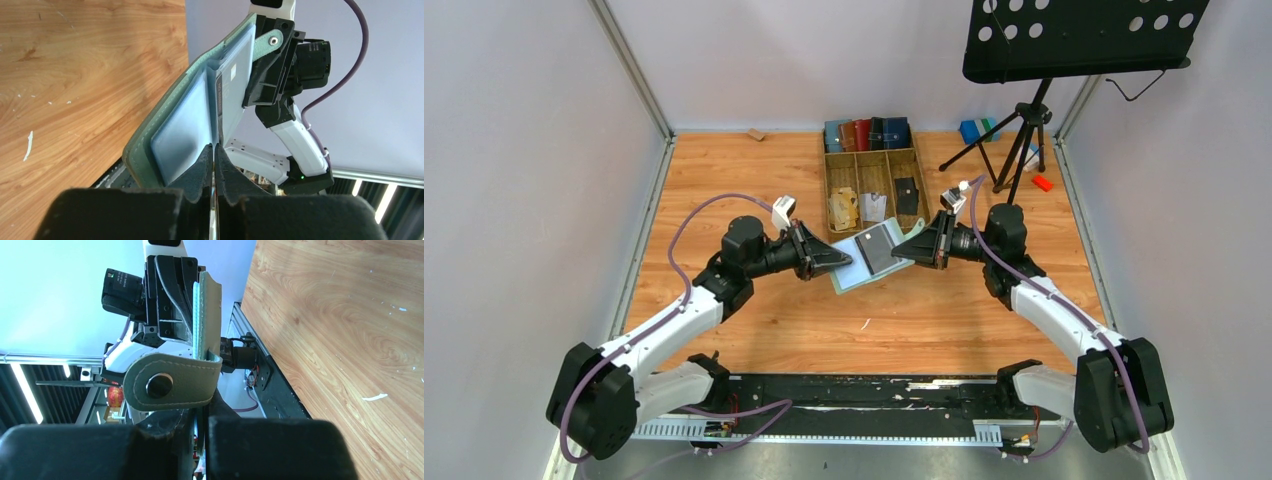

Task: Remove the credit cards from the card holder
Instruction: Remove the credit card from the card holder.

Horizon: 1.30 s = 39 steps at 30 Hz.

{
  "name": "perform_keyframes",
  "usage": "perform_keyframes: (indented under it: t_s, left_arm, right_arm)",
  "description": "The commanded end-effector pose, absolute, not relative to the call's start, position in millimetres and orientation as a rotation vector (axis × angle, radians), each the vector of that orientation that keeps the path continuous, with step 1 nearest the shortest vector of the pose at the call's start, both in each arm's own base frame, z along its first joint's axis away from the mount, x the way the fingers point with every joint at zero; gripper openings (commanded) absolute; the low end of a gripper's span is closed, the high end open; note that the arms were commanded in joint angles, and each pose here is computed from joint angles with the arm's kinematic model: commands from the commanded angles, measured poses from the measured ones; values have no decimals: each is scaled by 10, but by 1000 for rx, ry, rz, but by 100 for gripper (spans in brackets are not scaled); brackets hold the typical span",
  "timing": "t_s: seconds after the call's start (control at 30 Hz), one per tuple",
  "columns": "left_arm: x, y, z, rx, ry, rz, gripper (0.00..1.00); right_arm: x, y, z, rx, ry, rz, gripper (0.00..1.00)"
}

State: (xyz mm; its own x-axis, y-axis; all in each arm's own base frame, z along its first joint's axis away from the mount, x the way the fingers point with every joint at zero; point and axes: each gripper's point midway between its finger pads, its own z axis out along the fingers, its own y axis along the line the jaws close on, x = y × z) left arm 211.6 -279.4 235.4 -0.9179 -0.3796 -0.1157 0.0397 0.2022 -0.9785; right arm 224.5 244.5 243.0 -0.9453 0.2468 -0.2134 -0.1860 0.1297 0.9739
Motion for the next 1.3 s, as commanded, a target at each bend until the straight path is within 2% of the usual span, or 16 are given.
perform_keyframes:
  t_s: [0.0,0.17,0.27,0.4,0.5,0.57,0.63,0.67,1.27]
  left_arm:
    - [2161,-2831,2662,-242,2044,-1828,15]
    - [2238,-2876,2759,-249,2007,-1844,41]
    - [2259,-2950,2735,-241,2024,-1846,45]
    - [2275,-3048,2699,-238,2039,-1856,45]
    - [2295,-3088,2732,-231,2016,-1886,36]
    - [2294,-3108,2732,-221,2016,-1904,21]
    - [2279,-3112,2740,-210,2014,-1914,2]
    - [2280,-3104,2730,-212,2016,-1911,0]
    - [2145,-2816,2466,-243,2065,-1876,0]
  right_arm:
    - [2243,2448,2609,5,2003,1898,0]
    - [2219,2478,2633,-11,1992,1933,0]
    - [2209,2506,2652,-27,1987,1942,0]
    - [2202,2526,2675,-39,1980,1955,0]
    - [2192,2544,2672,-46,1983,1970,0]
    - [2192,2547,2663,-44,1986,1977,0]
    - [2191,2547,2654,-39,1990,1977,0]
    - [2205,2538,2639,-22,1995,1974,0]
    - [2343,2372,2602,86,1956,1970,0]
